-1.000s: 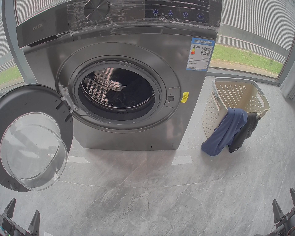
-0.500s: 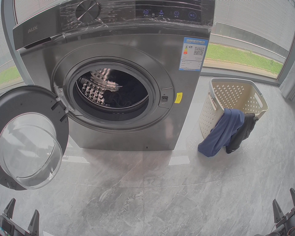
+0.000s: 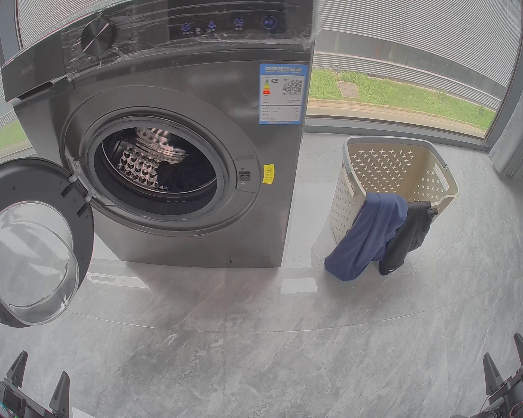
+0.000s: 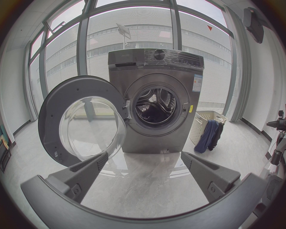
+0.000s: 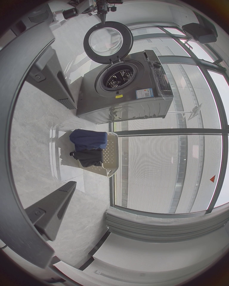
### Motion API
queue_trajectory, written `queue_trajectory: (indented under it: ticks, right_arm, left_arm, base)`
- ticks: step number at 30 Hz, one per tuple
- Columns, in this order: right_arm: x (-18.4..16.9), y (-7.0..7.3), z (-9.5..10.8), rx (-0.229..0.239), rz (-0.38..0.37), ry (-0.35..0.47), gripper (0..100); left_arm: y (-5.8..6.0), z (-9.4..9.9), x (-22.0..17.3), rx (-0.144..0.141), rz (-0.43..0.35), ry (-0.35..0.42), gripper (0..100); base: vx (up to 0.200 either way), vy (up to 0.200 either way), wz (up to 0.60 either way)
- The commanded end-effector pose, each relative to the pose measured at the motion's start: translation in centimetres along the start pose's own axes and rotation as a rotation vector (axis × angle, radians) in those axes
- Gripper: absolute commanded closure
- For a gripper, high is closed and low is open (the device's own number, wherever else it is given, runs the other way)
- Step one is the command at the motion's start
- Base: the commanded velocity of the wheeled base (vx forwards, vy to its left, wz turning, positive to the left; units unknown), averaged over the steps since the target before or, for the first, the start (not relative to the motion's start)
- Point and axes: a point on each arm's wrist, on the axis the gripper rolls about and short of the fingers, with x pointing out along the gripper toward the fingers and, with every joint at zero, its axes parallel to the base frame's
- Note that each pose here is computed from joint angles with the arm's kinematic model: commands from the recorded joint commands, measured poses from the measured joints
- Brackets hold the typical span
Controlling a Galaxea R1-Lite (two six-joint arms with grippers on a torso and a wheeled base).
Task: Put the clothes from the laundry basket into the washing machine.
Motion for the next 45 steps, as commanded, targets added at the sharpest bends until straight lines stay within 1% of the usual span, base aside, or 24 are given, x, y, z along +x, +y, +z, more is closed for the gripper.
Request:
queue_trajectory:
  ticks: [1,14,15,17,18,22,36,38,45]
  right_arm:
    - [0.10,0.00,-0.50,0.000,0.000,0.014,0]
    - [0.10,0.00,-0.50,0.000,0.000,0.014,0]
    - [0.10,0.00,-0.50,0.000,0.000,0.014,0]
    - [0.10,0.00,-0.50,0.000,0.000,0.014,0]
    - [0.10,0.00,-0.50,0.000,0.000,0.014,0]
    - [0.10,0.00,-0.50,0.000,0.000,0.014,0]
    - [0.10,0.00,-0.50,0.000,0.000,0.014,0]
    - [0.10,0.00,-0.50,0.000,0.000,0.014,0]
    - [0.10,0.00,-0.50,0.000,0.000,0.014,0]
  left_arm:
    - [0.00,-0.46,0.07,0.000,0.000,0.009,0]
    - [0.00,-0.46,0.07,-0.001,0.002,0.009,0]
    - [0.00,-0.46,0.07,-0.008,0.002,0.009,0]
    - [0.00,-0.46,0.07,-0.009,0.002,0.009,0]
    - [0.01,-0.46,0.07,-0.017,0.005,0.009,0]
    - [0.02,-0.44,0.07,-0.020,0.011,0.007,0]
    - [0.03,-0.43,0.07,-0.021,0.013,0.006,0]
    - [0.03,-0.44,0.07,-0.018,0.013,0.007,0]
    - [0.03,-0.44,0.07,-0.021,0.016,0.007,0]
  base:
    - [0.000,-0.200,0.00]
    - [0.000,-0.200,0.00]
    - [0.000,0.000,0.00]
    - [0.000,0.000,0.00]
    - [0.000,0.000,0.00]
    - [0.000,0.000,0.00]
    - [0.000,-0.200,0.00]
    - [0.000,-0.200,0.00]
    - [0.000,0.000,0.00]
